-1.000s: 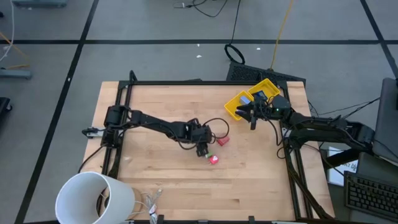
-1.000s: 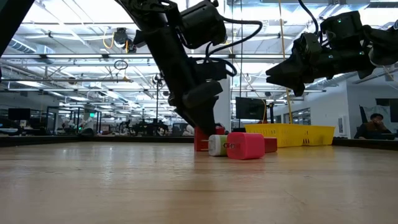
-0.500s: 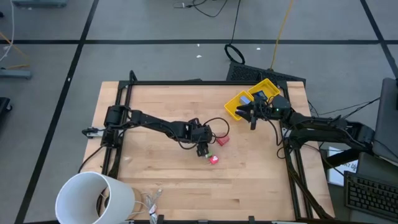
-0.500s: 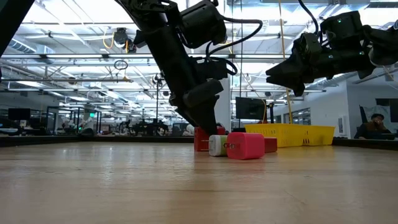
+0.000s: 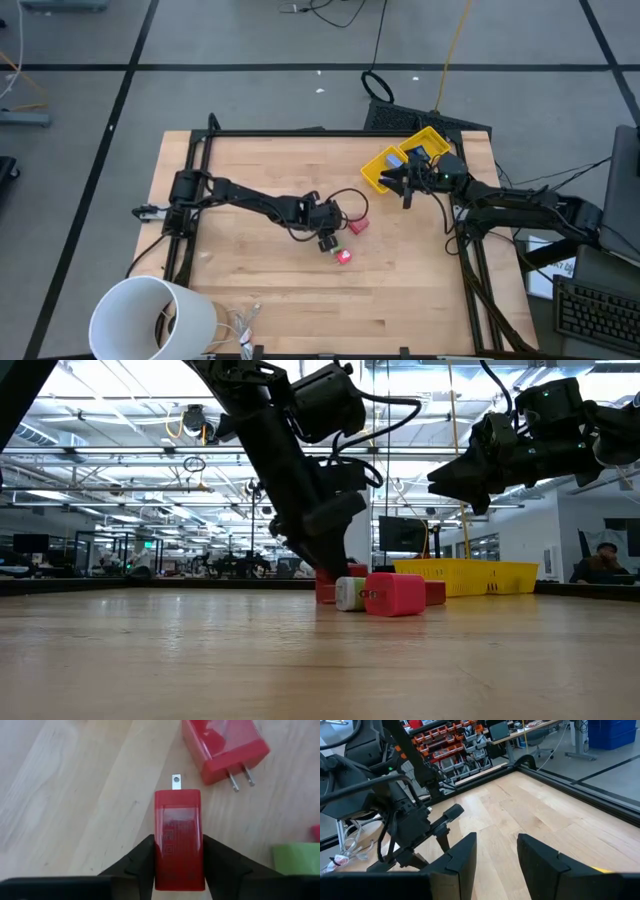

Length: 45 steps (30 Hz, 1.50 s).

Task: Pick & Place Office items
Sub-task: Put the left red charger adapter into the left yellow bin

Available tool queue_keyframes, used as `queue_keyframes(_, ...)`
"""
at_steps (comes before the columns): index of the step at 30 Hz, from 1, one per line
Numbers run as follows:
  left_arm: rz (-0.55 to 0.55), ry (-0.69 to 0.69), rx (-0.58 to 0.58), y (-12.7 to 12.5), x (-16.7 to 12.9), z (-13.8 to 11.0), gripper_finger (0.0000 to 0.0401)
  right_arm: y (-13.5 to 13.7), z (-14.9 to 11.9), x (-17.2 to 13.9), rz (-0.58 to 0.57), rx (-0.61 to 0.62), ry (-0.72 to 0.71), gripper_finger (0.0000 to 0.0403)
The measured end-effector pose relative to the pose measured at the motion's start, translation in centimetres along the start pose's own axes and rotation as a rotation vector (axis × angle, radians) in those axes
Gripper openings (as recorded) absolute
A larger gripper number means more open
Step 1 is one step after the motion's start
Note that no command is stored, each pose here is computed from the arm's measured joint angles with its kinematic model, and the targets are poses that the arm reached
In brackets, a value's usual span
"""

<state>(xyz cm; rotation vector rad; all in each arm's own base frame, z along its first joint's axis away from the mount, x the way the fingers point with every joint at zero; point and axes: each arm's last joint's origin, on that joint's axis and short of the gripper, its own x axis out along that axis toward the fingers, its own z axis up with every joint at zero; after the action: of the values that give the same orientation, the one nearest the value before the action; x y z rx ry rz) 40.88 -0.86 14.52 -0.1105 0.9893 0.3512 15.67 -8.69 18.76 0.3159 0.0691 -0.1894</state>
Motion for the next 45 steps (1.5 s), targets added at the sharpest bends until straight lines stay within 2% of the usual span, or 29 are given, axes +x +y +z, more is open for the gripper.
queue_keyframes(4, 0.006, 0.002, 0.031, -0.1, 0.6, -0.2, 0.0137, 0.0, -0.1, 0.0, -0.001, 0.003, 0.004, 0.013)
queue_keyframes(13, 0.001, -0.003, 0.086, 0.0, 0.3, -0.1, 0.0168, 0.0, -0.1, 0.0, -0.001, 0.003, 0.006, 0.013)
queue_keyframes(16, 0.002, -0.012, 0.108, -0.1, 0.2, 0.0, 0.0153, 0.0, -0.1, 0.0, -0.002, 0.004, 0.009, 0.013)
queue_keyframes(19, 0.003, -0.016, 0.112, -0.1, 0.2, 0.0, 0.0121, 0.0, -0.1, 0.0, -0.003, 0.006, 0.013, 0.013)
queue_keyframes(29, -0.007, -0.053, 0.157, -0.4, -0.3, 0.4, 0.0118, 0.0, -0.1, 0.0, -0.003, -0.002, 0.013, 0.013)
queue_keyframes(38, -0.084, -0.269, 0.212, -2.1, -4.5, 2.5, 0.0118, -0.1, -0.3, 0.0, -0.008, -0.005, 0.032, 0.013)
queue_keyframes(45, -0.115, -0.382, 0.269, -3.2, -7.7, 2.9, 0.0118, -0.1, -0.5, 0.0, -0.008, 0.0, 0.046, 0.013)
